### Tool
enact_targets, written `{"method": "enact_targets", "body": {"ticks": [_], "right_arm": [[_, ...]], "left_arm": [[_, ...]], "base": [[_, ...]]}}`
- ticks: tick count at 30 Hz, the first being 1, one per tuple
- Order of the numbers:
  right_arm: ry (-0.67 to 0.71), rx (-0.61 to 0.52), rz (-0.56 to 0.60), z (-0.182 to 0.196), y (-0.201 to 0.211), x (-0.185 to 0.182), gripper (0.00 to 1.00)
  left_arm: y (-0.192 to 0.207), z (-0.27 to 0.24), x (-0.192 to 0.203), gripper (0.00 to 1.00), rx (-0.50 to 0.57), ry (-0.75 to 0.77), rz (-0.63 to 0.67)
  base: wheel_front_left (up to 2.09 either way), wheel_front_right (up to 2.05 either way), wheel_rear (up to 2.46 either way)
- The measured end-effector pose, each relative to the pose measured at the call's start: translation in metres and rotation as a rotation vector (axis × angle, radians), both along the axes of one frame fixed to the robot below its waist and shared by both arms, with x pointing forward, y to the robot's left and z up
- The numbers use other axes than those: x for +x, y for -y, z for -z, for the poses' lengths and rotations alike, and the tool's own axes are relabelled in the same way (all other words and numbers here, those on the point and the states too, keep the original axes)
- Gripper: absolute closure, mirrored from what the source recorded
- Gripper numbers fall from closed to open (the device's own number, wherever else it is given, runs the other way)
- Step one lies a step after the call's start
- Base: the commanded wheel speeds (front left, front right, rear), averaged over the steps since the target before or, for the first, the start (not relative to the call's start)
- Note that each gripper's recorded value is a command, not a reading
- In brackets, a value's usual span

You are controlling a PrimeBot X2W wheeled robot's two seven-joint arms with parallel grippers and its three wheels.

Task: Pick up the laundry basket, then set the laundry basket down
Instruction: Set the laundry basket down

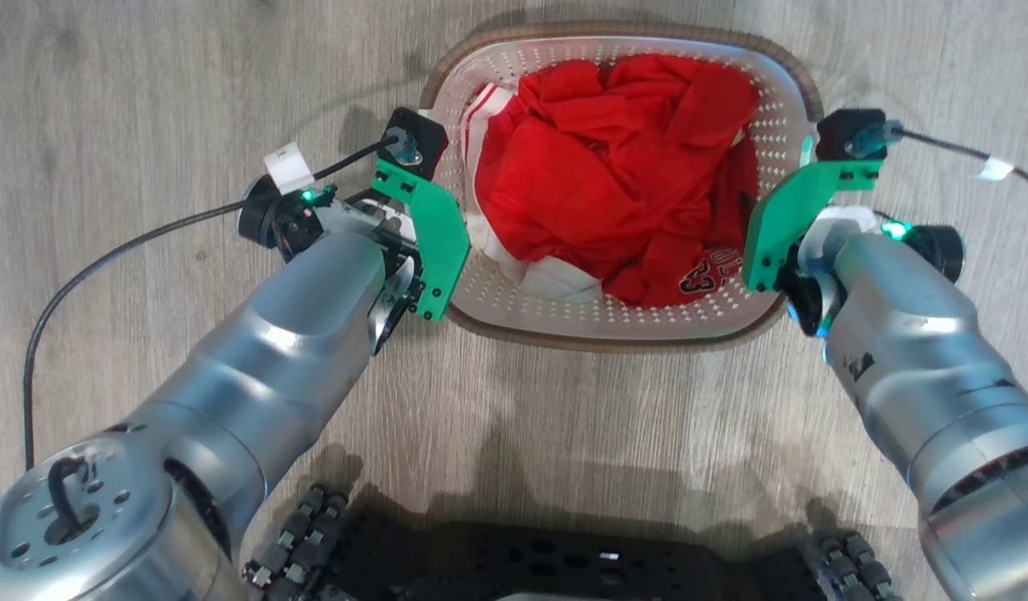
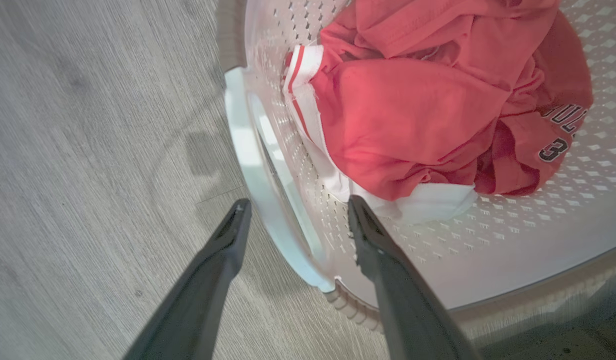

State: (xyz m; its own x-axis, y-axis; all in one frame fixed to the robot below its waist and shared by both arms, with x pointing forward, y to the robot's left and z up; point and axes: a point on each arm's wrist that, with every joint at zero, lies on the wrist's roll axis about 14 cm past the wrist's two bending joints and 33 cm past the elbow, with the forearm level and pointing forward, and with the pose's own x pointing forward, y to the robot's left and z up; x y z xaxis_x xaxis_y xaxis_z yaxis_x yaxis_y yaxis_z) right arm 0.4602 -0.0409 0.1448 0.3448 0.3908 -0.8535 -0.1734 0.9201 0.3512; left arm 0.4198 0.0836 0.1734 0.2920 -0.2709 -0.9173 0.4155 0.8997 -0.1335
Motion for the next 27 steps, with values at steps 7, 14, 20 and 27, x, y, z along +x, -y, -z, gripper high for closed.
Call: {"method": "enact_targets", "body": {"ticks": [7,14,20,27], "right_arm": [[0.008,-0.022,-0.023,-0.008,0.005,-0.007,0.00],[0.053,-0.059,-0.040,-0.028,0.015,0.000,0.00],[0.087,-0.081,-0.021,-0.055,0.027,-0.009,0.00],[0.281,-0.035,0.052,-0.121,0.028,0.005,0.00]], "left_arm": [[0.001,-0.010,0.005,0.00,0.000,0.024,0.003],[0.003,-0.022,-0.006,0.00,-0.004,0.028,0.004],[0.000,-0.043,-0.019,0.00,-0.003,0.057,-0.010],[0.000,-0.090,-0.021,0.00,-0.056,0.211,-0.074]], "base": [[0.00,0.00,0.00],[0.00,0.00,0.00],[0.00,0.00,0.00],[0.00,0.00,0.00]]}}
